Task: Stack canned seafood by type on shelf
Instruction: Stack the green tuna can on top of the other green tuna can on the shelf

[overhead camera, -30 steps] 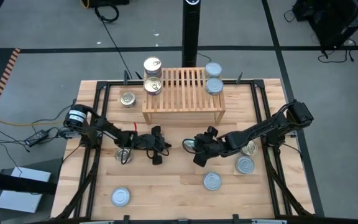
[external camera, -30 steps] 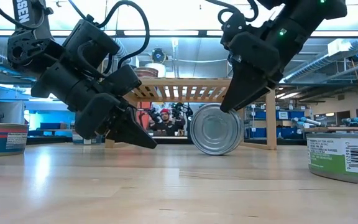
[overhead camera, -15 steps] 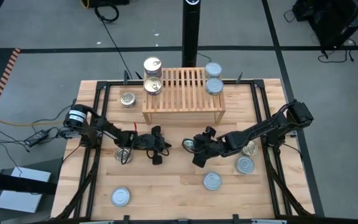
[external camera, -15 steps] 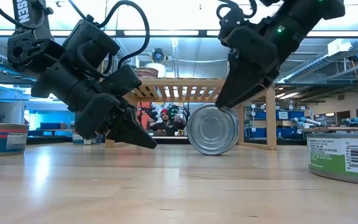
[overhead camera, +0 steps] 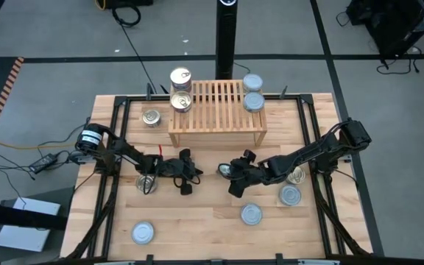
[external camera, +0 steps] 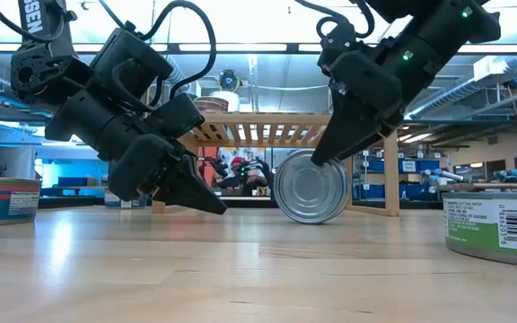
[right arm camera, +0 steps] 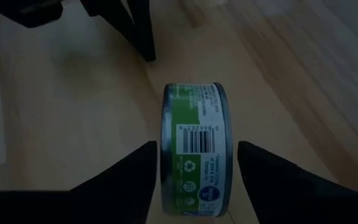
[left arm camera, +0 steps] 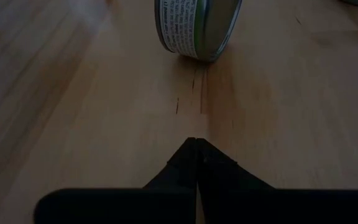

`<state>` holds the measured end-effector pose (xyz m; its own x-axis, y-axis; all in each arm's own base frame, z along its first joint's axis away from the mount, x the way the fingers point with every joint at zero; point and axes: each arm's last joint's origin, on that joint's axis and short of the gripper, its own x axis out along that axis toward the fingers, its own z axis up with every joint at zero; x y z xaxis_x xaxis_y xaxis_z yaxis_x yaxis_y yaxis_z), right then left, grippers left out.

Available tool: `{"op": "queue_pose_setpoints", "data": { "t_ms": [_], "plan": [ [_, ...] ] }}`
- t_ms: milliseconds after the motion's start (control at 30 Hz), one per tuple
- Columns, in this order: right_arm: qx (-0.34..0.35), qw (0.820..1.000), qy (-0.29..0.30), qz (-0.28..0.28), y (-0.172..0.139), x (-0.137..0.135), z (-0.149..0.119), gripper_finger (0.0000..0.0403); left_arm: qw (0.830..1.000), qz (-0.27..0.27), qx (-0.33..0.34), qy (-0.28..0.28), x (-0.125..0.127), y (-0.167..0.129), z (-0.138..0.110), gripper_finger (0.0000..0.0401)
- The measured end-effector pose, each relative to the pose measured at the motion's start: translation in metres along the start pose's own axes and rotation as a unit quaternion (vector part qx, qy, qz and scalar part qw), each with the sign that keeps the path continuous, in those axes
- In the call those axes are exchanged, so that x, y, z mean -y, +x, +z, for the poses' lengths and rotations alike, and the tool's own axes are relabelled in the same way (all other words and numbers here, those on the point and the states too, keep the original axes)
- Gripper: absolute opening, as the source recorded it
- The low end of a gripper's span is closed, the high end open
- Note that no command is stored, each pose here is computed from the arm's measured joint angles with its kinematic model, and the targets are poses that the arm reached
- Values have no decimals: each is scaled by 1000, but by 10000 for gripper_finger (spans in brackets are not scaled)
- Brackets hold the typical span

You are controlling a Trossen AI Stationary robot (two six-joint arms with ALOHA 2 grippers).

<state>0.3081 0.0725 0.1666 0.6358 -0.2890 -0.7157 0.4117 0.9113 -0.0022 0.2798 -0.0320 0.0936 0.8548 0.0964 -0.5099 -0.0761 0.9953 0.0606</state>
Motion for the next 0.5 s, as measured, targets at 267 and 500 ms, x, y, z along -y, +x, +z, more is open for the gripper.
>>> {"op": "queue_pose_setpoints", "data": {
  "t_ms": [267, 500],
  "plan": [
    [1, 1000, -10, 13, 0, -1, 1, 161, 1000, 0, 0, 0, 0, 0, 0, 8],
    [-2, 1000, -17, 25, 0, -2, 2, 152, 1000, 0, 0, 0, 0, 0, 0, 8]
  ]
}}
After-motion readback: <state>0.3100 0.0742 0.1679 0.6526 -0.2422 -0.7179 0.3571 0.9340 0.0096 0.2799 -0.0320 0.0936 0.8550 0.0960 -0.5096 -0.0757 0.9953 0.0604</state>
